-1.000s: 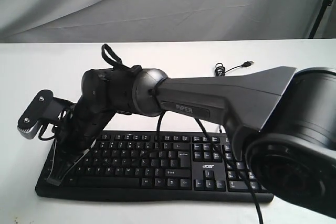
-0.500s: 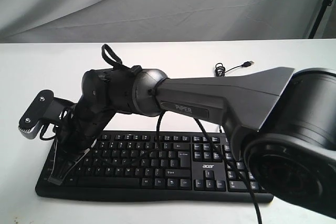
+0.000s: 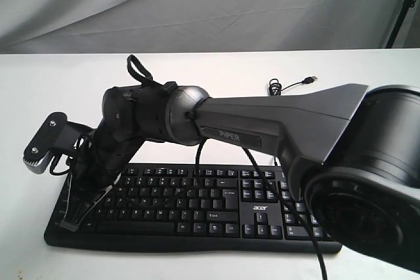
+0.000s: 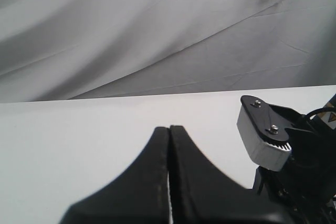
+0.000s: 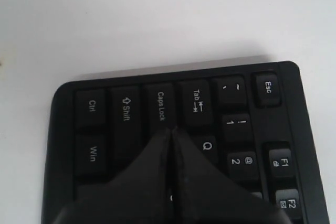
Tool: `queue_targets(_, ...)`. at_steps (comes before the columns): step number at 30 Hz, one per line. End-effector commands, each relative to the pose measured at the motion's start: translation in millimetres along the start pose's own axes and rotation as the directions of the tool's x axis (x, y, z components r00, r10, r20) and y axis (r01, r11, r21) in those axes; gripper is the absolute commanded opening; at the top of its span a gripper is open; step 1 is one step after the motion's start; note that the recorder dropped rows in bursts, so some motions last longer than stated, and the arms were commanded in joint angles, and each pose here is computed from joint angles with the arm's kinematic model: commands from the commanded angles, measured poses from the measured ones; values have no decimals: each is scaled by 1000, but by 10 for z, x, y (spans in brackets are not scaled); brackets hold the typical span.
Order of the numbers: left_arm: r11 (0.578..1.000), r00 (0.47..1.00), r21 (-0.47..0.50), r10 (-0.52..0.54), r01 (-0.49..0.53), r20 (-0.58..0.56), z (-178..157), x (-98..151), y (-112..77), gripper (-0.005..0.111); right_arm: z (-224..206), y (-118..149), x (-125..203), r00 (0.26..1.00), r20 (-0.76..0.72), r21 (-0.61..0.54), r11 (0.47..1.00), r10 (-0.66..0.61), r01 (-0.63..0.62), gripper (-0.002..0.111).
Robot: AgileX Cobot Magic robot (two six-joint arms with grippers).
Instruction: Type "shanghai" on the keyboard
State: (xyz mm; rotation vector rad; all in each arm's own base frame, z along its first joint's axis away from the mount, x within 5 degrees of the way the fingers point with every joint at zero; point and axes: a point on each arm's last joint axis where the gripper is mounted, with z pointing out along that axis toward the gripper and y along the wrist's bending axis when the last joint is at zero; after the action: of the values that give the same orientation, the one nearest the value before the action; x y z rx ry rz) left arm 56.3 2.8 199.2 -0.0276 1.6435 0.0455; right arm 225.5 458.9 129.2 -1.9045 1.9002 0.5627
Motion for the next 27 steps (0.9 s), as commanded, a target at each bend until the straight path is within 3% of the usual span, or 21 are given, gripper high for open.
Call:
queue_targets(1, 1000, 1000, 7, -4, 4, 6, -1, 0, -4, 0, -4, 12, -18, 1000, 4, 0, 1000, 2, -2, 0)
queue_targets(11, 1000, 1000, 7, -4, 4, 6, -1, 0, -4, 0, 73, 22, 33, 1000, -15, -19, 1000, 14, -15, 0)
queue_targets(21, 1000, 1000, 7, -4, 4, 6, -1, 0, -4, 0, -421, -6, -172, 999, 11, 75, 996, -48, 47, 0)
queue_targets(27, 1000, 1000, 7, -4, 4, 6, -1, 0, -4, 0, -700, 69, 167, 1000, -18, 142, 990, 25, -22, 0)
